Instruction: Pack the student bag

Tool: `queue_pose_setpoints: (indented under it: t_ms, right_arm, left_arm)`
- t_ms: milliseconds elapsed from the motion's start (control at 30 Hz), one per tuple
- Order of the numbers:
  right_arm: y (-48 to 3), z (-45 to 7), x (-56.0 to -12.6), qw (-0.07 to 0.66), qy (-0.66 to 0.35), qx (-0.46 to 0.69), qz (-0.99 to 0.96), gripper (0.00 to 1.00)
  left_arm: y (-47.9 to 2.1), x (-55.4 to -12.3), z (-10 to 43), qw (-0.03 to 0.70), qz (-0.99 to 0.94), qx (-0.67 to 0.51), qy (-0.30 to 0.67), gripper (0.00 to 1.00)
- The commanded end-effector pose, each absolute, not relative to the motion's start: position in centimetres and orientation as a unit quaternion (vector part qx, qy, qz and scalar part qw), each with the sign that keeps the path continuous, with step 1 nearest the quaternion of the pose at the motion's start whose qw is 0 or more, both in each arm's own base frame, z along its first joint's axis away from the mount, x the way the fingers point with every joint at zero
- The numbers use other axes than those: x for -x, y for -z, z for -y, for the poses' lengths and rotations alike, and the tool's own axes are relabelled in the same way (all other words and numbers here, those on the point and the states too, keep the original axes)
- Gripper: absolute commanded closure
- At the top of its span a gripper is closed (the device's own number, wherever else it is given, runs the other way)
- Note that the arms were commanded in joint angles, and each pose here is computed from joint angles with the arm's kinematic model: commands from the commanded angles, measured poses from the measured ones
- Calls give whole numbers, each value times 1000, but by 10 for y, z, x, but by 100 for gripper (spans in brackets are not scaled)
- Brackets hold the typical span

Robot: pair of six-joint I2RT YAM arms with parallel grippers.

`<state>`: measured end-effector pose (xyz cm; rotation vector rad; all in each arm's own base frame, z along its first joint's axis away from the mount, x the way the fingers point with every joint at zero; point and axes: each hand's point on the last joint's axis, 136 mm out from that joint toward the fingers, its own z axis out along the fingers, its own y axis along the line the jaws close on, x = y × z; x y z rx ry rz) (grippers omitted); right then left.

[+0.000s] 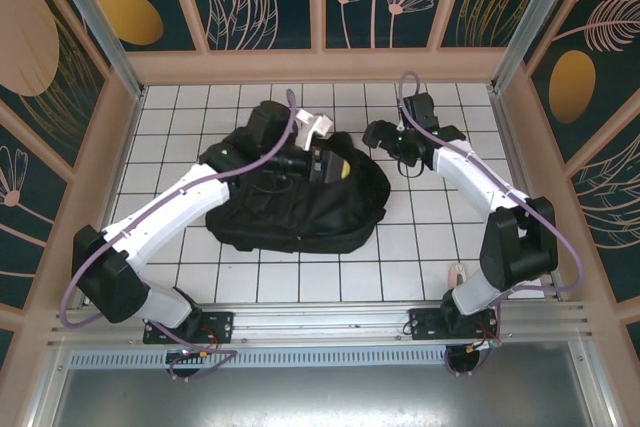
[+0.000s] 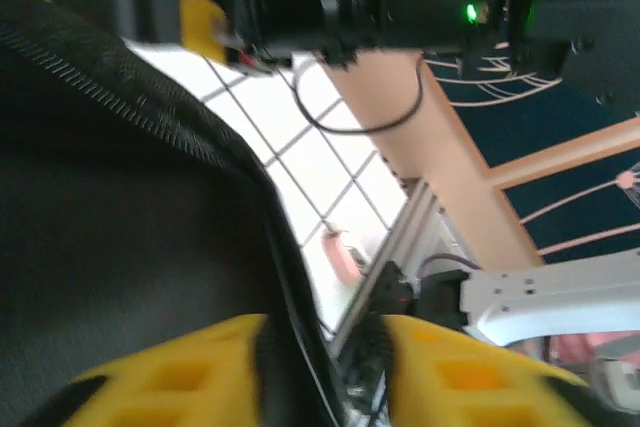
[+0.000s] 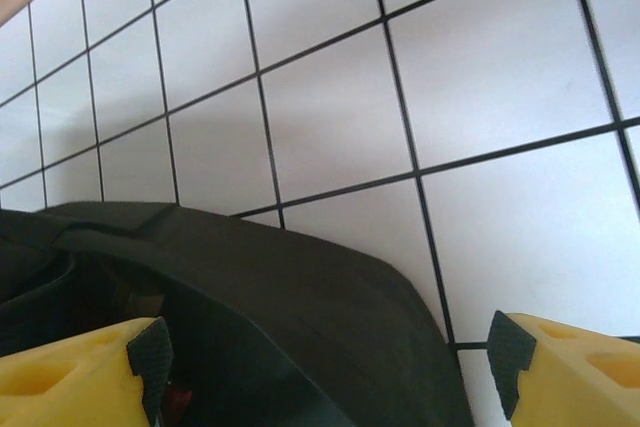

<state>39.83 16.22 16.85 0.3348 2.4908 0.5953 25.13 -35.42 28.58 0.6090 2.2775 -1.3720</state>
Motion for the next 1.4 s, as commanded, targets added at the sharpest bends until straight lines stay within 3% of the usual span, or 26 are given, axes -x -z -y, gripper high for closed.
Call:
queue_pose_setpoints:
  t_ms: [0, 133, 233, 300, 400, 600, 833, 1100, 1367]
  right_arm:
    - [-198, -166, -409, 307, -249, -111, -912, 15]
    - [-201, -183, -421, 295, -272, -84, -912, 15]
    - [-198, -204, -431, 282, -296, -59, -911, 15]
    - [-191, -219, -439, 266, -308, -48, -912, 15]
    - [-178, -251, -450, 244, -315, -11, -917, 15]
    - [-144, -268, -477, 226, -265, 3, -937, 14]
    - [-119, -266, -480, 199, -258, 4, -945, 14]
    - [-116, -252, -462, 160, -370, -52, -914, 14]
    - [-97, -249, -422, 118, -413, -79, -899, 14]
  left_arm:
    - [-297, -253, 343, 240, -818, -201, 483, 49]
    - [-307, -264, 282, 316, -858, -110, 390, 30]
    - [-300, -267, 222, 355, -875, 8, 329, 27]
    - [-291, -257, 197, 358, -875, 61, 321, 26]
    - [-261, -237, 163, 330, -877, 169, 306, 16]
    - [-189, -196, 127, 247, -887, 288, 264, 26]
    - [-113, -167, 130, 151, -890, 339, 265, 33]
    - [-109, -221, 133, 210, -867, 345, 292, 29]
    - [-150, -295, 120, 303, -869, 299, 252, 30]
